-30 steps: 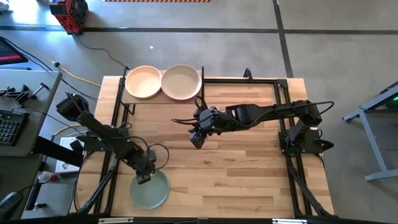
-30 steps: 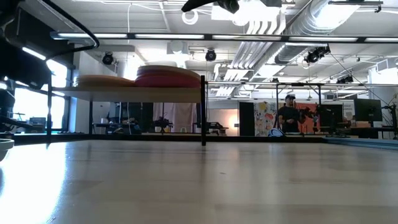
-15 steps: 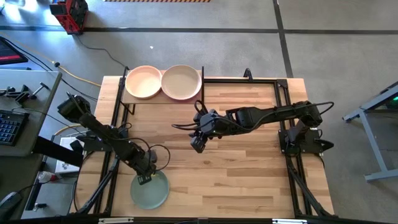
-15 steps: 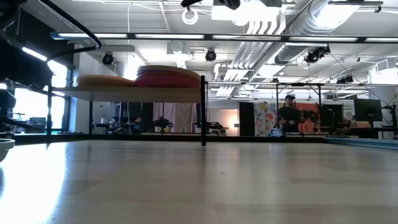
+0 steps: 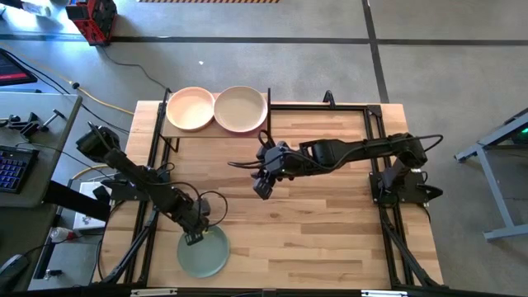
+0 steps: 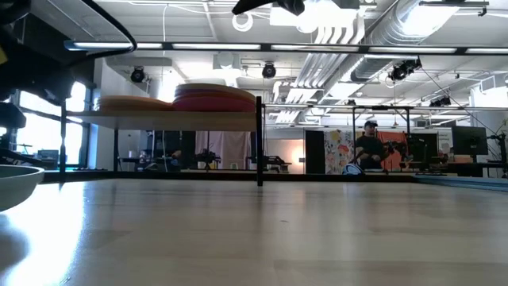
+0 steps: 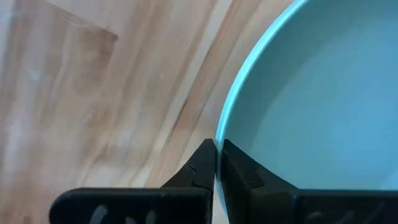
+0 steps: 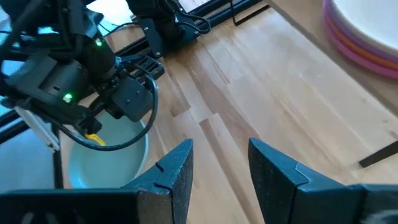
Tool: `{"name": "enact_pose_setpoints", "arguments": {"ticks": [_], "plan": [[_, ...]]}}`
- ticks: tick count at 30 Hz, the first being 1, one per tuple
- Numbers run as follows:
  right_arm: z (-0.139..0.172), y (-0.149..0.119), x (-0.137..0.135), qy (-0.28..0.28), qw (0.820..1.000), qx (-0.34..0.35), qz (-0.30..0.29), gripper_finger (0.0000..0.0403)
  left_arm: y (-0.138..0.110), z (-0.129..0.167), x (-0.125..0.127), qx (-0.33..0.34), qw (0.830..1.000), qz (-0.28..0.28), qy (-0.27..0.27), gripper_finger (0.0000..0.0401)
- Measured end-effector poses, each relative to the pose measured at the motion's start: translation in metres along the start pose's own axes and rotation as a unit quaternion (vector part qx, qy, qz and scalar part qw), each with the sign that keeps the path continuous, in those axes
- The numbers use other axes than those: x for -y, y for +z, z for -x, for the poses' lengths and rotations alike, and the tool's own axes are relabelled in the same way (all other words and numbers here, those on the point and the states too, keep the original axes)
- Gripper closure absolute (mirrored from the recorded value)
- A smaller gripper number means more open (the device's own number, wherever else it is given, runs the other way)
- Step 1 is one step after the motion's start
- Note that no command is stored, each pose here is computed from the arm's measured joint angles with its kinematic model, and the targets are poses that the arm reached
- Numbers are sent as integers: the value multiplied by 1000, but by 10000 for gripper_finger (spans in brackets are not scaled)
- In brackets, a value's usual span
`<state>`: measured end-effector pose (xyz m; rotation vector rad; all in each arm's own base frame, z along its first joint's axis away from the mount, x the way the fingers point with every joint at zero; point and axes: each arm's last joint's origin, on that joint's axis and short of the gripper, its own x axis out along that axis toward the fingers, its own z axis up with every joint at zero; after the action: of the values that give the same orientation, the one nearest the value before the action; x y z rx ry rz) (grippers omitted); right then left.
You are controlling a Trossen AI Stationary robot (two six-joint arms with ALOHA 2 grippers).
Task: Place and stack plates onto a shelf
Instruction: Stack the blue plate on top of the white plate
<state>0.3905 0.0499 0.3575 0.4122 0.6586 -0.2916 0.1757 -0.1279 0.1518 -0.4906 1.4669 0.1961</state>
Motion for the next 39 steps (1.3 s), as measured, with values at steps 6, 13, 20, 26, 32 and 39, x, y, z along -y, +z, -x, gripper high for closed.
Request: {"name": "enact_pose_setpoints", "arguments": {"ticks": [6,13,20,26,32,39], "plan": [[-3,7,11,-13,1000,4,1,269,14,14,-2,-2,1000,8,24,399],[-7,20,34,-37,999,13,3,269,32,31,-8,6,999,16,50,400],[6,44,60,-57,996,44,52,269,48,56,-20,23,998,43,40,400],[22,70,83,-78,989,74,99,269,56,91,-38,76,993,93,17,400],[28,83,108,-108,983,79,129,269,57,128,-64,166,972,164,1,400],[29,91,130,-134,977,77,148,269,51,163,-98,240,935,262,19,400]]}}
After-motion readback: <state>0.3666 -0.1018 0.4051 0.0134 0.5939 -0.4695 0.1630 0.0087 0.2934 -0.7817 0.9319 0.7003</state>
